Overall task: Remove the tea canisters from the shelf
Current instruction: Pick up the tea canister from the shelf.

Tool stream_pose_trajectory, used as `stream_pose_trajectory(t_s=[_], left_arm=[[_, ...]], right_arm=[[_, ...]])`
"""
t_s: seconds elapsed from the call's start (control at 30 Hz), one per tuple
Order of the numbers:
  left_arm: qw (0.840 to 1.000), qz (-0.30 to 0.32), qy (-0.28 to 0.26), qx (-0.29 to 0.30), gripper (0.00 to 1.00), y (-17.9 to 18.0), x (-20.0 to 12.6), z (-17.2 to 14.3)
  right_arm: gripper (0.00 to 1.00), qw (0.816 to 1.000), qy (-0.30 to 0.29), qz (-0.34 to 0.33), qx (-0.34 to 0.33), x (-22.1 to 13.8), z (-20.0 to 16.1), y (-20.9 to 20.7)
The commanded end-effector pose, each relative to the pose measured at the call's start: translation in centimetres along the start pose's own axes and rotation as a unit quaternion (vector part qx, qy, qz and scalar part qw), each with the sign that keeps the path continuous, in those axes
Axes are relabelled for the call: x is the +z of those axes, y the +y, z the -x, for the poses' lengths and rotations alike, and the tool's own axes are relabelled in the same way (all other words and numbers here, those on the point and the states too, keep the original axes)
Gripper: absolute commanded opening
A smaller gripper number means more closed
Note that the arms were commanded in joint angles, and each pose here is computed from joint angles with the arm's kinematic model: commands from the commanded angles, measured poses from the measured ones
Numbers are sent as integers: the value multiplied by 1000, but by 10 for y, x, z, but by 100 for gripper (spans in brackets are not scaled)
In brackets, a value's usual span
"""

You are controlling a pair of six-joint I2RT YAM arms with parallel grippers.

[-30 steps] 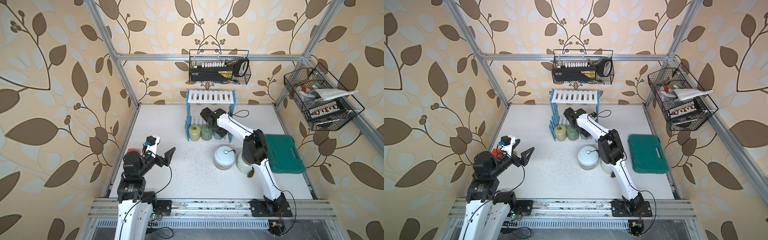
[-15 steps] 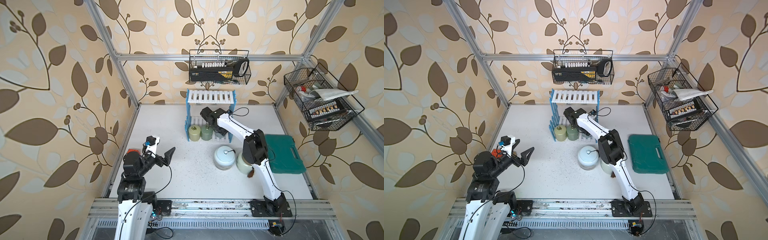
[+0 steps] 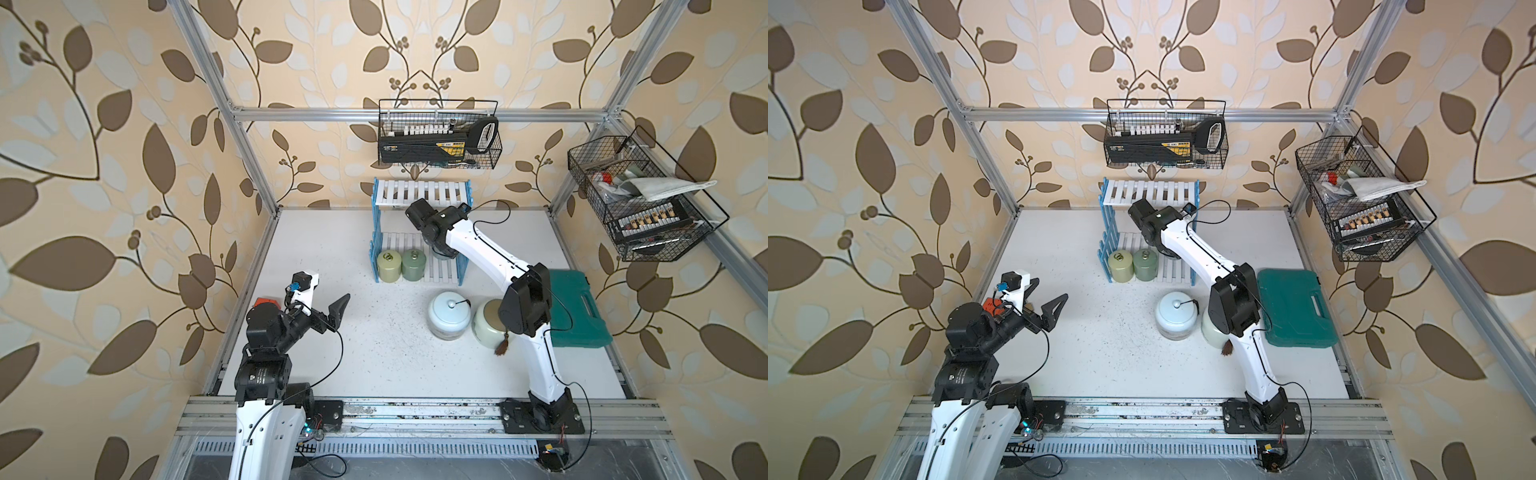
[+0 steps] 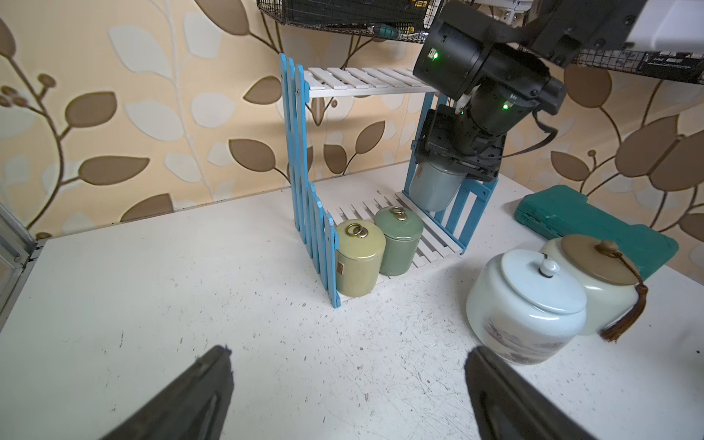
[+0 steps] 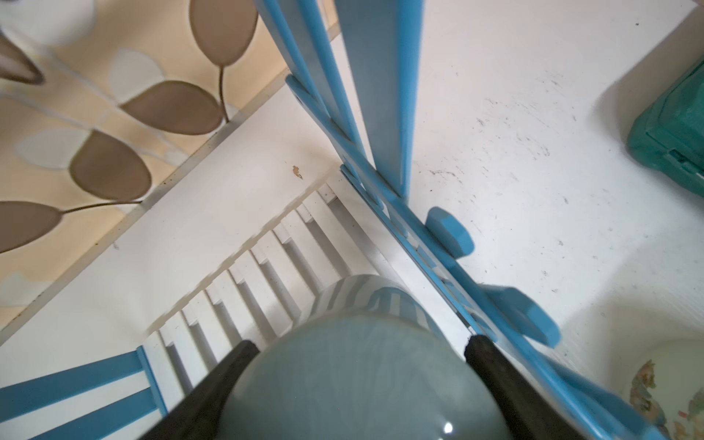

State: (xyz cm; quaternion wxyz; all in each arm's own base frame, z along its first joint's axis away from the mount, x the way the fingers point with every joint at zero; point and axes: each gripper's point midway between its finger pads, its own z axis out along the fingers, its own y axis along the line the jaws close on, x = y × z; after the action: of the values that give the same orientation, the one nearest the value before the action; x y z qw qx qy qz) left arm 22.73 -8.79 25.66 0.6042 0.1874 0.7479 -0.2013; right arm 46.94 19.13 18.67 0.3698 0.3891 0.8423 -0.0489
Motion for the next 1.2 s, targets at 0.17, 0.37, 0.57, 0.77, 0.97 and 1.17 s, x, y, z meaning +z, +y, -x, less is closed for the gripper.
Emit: stream_pose_trajectory(t_s=[0.17, 0.37, 0.57, 0.77, 0.97, 1.17], left_arm=[[1000, 8, -18, 19, 99, 1, -4, 10], [1000, 6, -18, 18, 99, 1, -4, 10], [1000, 2, -20, 17, 99, 0, -4, 10], [1000, 2, -21, 16, 99, 1, -2, 8], [1000, 11, -19, 16, 99, 5, -2, 7], [1000, 15, -14, 14, 99, 7, -3, 7]], right_arm=[[53, 998, -12, 64, -12, -55, 27, -4], [52, 992, -19, 111, -60, -97, 25, -6], [52, 979, -1, 153, -137, -125, 5, -4], [52, 947, -2, 216, -237, -154, -26, 2], [52, 894, 10, 300, -333, -181, -61, 14], [54, 834, 38, 361, -415, -198, -102, 21]])
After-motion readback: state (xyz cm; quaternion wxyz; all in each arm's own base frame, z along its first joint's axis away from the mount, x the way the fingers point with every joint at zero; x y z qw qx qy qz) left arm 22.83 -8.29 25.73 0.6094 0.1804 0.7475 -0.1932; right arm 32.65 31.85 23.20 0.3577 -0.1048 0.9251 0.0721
